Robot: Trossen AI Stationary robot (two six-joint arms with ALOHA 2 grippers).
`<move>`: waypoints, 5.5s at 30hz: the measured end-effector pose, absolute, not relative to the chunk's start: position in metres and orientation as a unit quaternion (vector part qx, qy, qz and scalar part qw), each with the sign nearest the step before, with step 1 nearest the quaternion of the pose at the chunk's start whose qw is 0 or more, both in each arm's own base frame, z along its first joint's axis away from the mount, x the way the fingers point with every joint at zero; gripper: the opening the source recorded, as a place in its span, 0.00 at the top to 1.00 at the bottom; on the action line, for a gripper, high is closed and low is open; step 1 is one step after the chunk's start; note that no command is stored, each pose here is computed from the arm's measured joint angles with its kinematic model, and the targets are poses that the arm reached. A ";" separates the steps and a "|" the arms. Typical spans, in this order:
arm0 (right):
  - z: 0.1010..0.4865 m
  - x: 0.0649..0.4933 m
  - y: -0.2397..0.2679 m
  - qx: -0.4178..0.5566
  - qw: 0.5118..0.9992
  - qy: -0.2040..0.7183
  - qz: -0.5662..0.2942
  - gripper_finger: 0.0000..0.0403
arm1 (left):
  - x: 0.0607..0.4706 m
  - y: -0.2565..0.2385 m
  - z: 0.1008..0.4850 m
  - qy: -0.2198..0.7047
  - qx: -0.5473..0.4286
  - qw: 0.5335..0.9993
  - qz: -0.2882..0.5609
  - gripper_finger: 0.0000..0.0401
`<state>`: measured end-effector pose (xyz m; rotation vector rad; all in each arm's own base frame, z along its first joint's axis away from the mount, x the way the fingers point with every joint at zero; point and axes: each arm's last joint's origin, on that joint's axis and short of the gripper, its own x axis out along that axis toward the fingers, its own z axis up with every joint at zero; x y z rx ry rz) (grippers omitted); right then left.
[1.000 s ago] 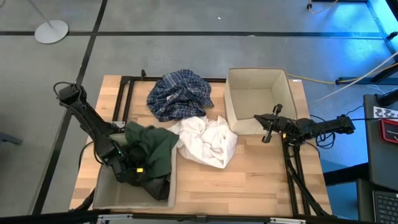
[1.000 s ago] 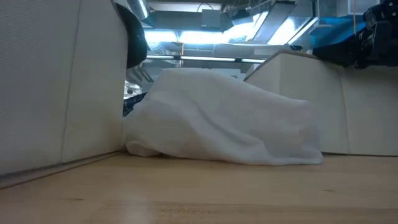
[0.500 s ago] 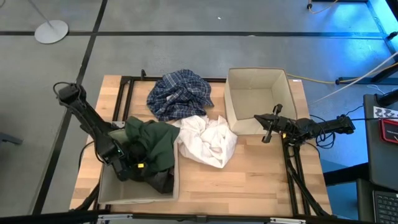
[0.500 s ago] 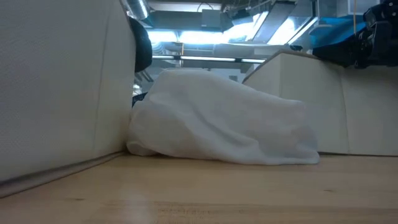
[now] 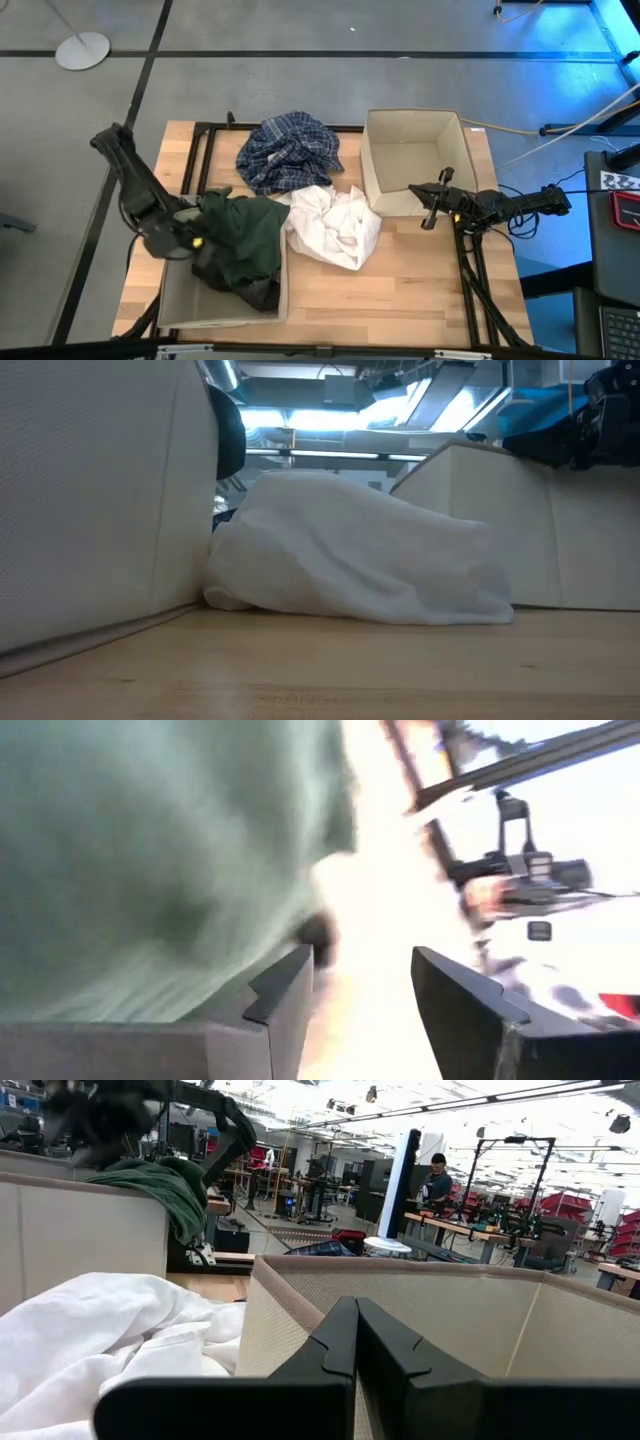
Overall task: Sort clothes
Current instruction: Put the green polo shirt into the left brown laundry organizer
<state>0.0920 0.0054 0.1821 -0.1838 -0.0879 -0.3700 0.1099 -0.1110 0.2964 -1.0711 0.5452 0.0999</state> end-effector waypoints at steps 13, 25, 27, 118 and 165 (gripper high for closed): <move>0.182 0.092 0.005 -0.091 0.978 -0.043 -0.184 0.97 | 0.101 -0.072 0.393 0.016 -0.253 0.952 0.174 0.61; 0.182 0.092 0.005 -0.092 0.978 -0.043 -0.184 0.97 | 0.112 -0.028 0.391 0.038 -0.107 0.935 0.336 0.61; 0.182 0.092 0.005 -0.096 0.977 -0.042 -0.184 0.97 | 0.111 -0.020 0.389 0.046 -0.113 0.928 0.352 0.61; 0.180 0.092 0.004 -0.116 0.971 -0.027 -0.209 0.97 | 0.128 -0.034 0.429 0.236 -0.324 0.915 0.037 0.99; 0.180 0.092 0.004 -0.118 0.971 -0.025 -0.205 0.97 | 0.140 -0.124 0.194 0.554 -0.405 0.700 0.198 0.64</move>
